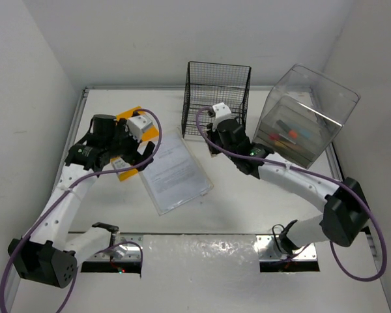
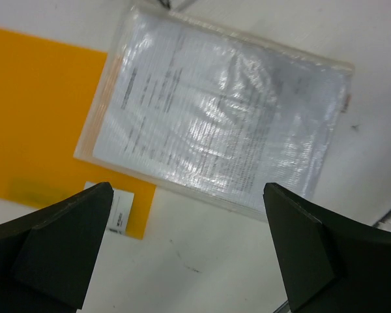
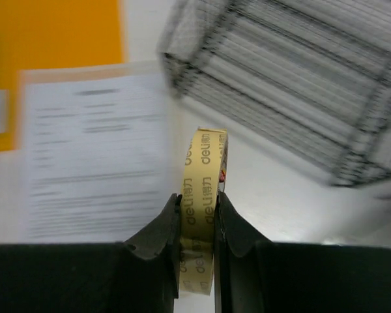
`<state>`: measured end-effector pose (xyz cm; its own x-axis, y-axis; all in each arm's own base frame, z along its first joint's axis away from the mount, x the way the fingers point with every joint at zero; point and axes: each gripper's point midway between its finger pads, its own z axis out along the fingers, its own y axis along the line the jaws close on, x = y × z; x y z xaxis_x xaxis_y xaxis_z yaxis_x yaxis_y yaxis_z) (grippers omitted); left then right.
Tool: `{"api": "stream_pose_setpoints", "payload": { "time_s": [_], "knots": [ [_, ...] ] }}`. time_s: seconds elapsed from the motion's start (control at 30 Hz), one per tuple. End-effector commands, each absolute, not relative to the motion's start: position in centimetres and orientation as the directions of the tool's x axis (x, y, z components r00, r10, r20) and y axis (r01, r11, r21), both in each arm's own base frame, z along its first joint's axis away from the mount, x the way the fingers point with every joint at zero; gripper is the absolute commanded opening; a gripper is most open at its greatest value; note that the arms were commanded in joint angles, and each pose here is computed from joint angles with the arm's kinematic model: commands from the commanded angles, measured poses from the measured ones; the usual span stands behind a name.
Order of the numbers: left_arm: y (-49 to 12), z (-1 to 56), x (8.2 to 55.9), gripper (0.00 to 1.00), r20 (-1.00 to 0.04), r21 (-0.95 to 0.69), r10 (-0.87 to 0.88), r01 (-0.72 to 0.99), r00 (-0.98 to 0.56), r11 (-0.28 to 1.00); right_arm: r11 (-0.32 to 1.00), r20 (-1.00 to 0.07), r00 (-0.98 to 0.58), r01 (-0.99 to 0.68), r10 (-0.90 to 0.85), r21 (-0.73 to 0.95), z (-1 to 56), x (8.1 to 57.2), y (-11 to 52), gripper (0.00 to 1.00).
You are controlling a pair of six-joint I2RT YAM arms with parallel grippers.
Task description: Organize the desk
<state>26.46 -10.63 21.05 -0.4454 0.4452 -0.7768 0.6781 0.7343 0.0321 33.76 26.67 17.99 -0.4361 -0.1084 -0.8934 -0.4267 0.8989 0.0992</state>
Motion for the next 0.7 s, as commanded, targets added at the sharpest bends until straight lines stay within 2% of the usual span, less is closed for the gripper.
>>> {"api": "stream_pose_setpoints", "payload": {
  "time_s": [0.0, 0.07, 0.13, 0.2, 0.4, 0.67],
  "knots": [
    [-8.0, 18.4, 29.5, 1.00, -0.762, 0.091, 0.384, 0.501, -0.522, 0.861, 0.873, -0.719, -0.497, -0.233, -0.486, -0.429, 16.1, 33.9, 16.5, 0.00],
    [-7.3, 17.2, 29.9, 1.00, -0.736, 0.103, 0.384, 0.469, -0.557, 0.877, 0.793, -0.601, -0.571, -0.156, -0.559, -0.589, 15.3, 33.4, 12.2, 0.00],
    [-6.6, 16.4, 30.3, 1.00, -0.716, 0.122, 0.383, 0.436, -0.584, 0.892, 0.727, -0.494, -0.645, -0.143, -0.583, -0.672, 13.8, 33.0, 9.3, 0.00],
    [-6.6, 16.1, 30.4, 1.00, -0.715, 0.124, 0.384, 0.434, -0.584, 0.892, 0.689, -0.436, -0.678, -0.144, -0.591, -0.710, 12.9, 32.9, 7.7, 0.00],
    [-6.8, 16.1, 30.1, 1.00, -0.724, 0.121, 0.387, 0.447, -0.571, 0.887, 0.652, -0.363, -0.737, -0.137, -0.570, -0.746, 10.5, 33.3, 4.7, 0.00],
    [-6.6, 15.5, 29.9, 1.00, -0.715, 0.128, 0.395, 0.448, -0.577, 0.885, 0.618, -0.222, -0.795, -0.229, -0.565, -0.752, 5.9, 33.5, 1.9, 0.01]
  ]
}}
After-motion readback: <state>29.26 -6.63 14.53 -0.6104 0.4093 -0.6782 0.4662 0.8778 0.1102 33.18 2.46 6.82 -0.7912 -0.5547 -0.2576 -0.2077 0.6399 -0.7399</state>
